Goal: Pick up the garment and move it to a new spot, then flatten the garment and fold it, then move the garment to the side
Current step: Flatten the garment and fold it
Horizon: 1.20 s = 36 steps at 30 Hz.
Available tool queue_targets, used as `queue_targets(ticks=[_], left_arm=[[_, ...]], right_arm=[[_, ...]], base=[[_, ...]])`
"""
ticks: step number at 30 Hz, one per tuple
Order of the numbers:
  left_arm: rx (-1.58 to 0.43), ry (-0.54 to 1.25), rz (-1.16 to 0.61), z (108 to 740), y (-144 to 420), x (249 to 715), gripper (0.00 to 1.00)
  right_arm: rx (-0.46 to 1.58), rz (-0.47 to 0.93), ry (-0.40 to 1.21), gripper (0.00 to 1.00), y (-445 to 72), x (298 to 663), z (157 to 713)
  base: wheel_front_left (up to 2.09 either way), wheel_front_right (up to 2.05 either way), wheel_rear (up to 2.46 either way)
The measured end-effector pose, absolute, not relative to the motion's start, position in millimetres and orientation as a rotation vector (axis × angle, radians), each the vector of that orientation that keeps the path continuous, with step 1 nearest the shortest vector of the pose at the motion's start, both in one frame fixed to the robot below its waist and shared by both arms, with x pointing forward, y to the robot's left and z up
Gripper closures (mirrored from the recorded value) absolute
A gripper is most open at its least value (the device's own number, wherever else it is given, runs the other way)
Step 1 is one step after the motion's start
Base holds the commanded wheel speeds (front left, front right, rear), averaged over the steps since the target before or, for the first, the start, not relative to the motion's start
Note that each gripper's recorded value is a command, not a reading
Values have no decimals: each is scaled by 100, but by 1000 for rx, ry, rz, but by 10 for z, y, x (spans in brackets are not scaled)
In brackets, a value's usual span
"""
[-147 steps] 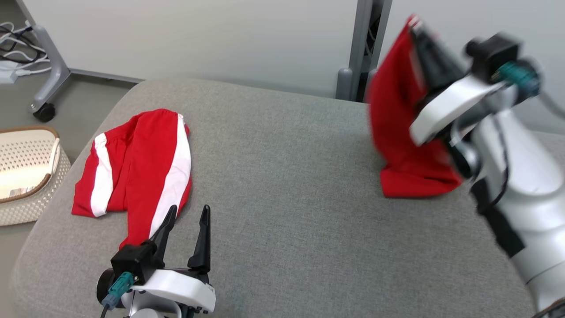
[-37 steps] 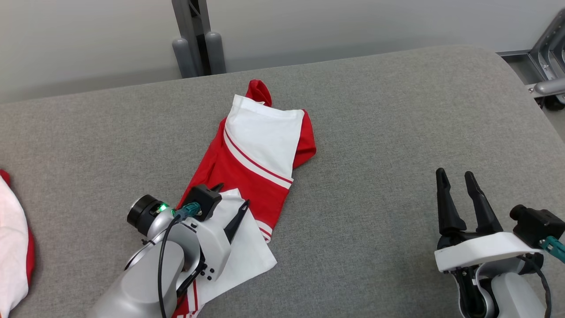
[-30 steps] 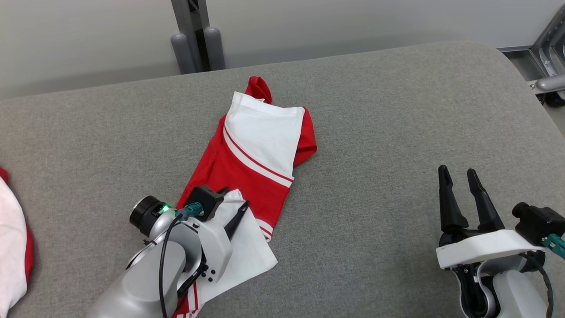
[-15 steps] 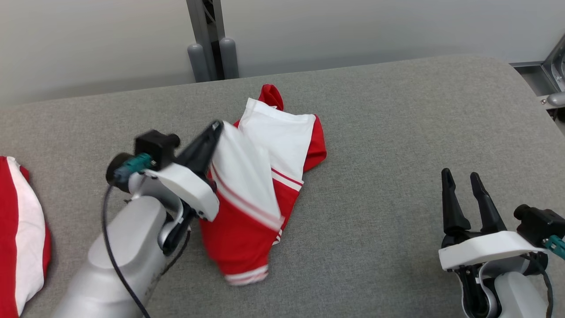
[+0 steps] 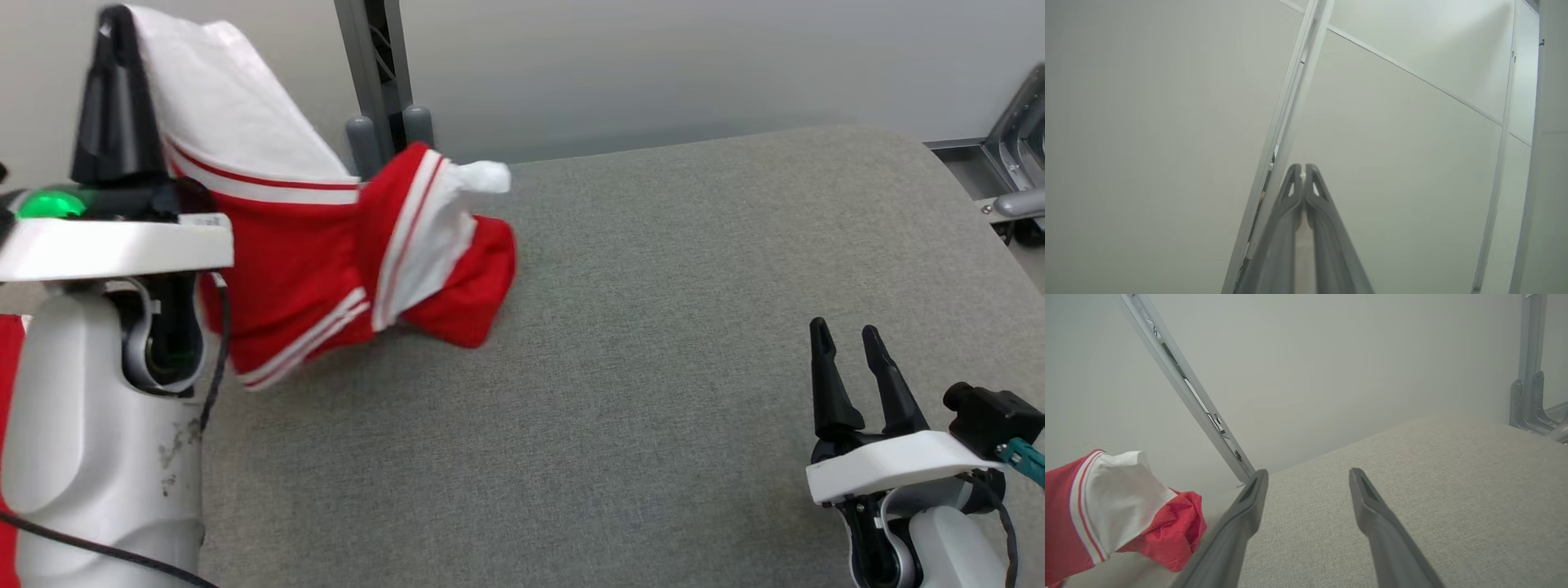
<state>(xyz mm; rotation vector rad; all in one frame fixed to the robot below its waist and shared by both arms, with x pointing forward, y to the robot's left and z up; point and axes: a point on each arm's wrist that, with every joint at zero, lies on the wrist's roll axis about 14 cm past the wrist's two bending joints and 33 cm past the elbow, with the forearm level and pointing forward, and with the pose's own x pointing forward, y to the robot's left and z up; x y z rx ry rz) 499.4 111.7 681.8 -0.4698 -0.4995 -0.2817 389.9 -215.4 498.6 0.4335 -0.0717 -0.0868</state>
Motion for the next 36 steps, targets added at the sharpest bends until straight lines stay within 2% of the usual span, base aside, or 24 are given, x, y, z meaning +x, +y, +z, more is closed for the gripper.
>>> queue_targets(ticks=[7, 10, 14, 23, 34, 35, 36], left_arm=[[-464, -802, -193, 7659, 1510, 4756, 100], [-449, -852, -245, 7822, 1351, 4669, 100], [-436, -757, -439, 7644, 641, 4670, 100], [-472, -514, -682, 7001, -304, 4664, 100], [-439, -210, -974, 6132, -1392, 4256, 100], [-427, -173, -999, 6016, -1473, 4197, 56], [-419, -142, -1025, 5925, -1547, 4135, 0]], right_arm=[[444, -101, -82, 0, -2203, 3853, 5011], [449, -108, -82, 0, -2222, 3839, 5004], [455, -115, -79, 0, -2244, 3812, 4991], [464, -145, -86, 0, -2349, 3783, 5002], [476, -200, -89, 0, -2523, 3683, 4992], [479, -205, -88, 0, -2536, 3671, 4986], [481, -208, -87, 0, -2543, 3662, 4978]], base=[[0, 0, 0], [0, 0, 0], [0, 0, 0], [0, 0, 0], [0, 0, 0], [0, 0, 0], [0, 0, 0]])
